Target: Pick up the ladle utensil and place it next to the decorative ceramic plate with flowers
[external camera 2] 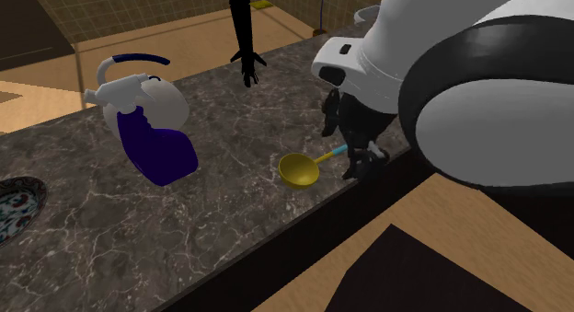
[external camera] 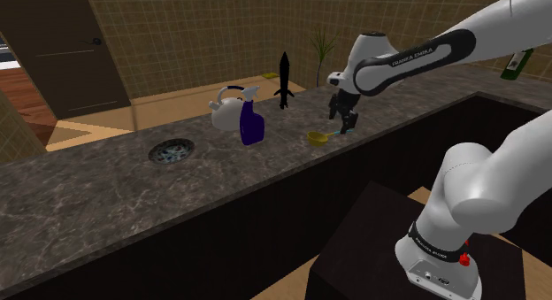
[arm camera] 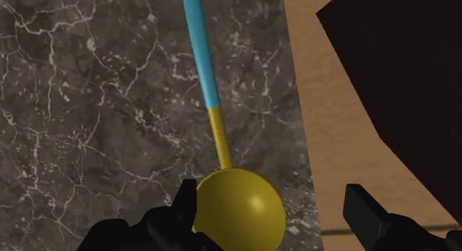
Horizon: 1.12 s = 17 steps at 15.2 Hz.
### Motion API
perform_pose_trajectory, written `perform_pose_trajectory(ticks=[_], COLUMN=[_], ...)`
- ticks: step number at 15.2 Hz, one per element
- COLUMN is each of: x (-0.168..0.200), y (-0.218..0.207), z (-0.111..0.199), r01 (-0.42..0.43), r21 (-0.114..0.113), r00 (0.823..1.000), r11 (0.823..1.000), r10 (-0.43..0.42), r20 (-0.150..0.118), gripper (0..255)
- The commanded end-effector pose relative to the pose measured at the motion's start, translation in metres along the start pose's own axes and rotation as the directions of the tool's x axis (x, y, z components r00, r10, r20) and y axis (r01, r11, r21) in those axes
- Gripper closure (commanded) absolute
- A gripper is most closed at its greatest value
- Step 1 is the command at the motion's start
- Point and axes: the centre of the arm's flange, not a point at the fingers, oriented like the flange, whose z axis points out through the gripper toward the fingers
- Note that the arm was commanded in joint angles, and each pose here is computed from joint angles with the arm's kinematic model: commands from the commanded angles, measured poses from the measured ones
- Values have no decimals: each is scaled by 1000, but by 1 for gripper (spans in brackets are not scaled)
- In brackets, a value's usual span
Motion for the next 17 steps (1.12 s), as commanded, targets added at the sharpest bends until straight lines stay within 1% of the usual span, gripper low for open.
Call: perform_pose_trajectory(ticks=[1, 3, 4, 11, 17], x=[-6, -10, -10, -9, -9], y=[16, 32, 36, 35, 35], z=[23, 45, 51, 88, 91], r01=[104, 197, 220, 220, 220], r21=[3, 9, 10, 10, 10], r00=[995, 980, 975, 975, 975], r11=[995, 980, 975, 975, 975], r10=[-104, -197, -220, -220, -220], r20=[-13, -28, -32, -32, -32], gripper=[0, 0, 0, 0, 0])
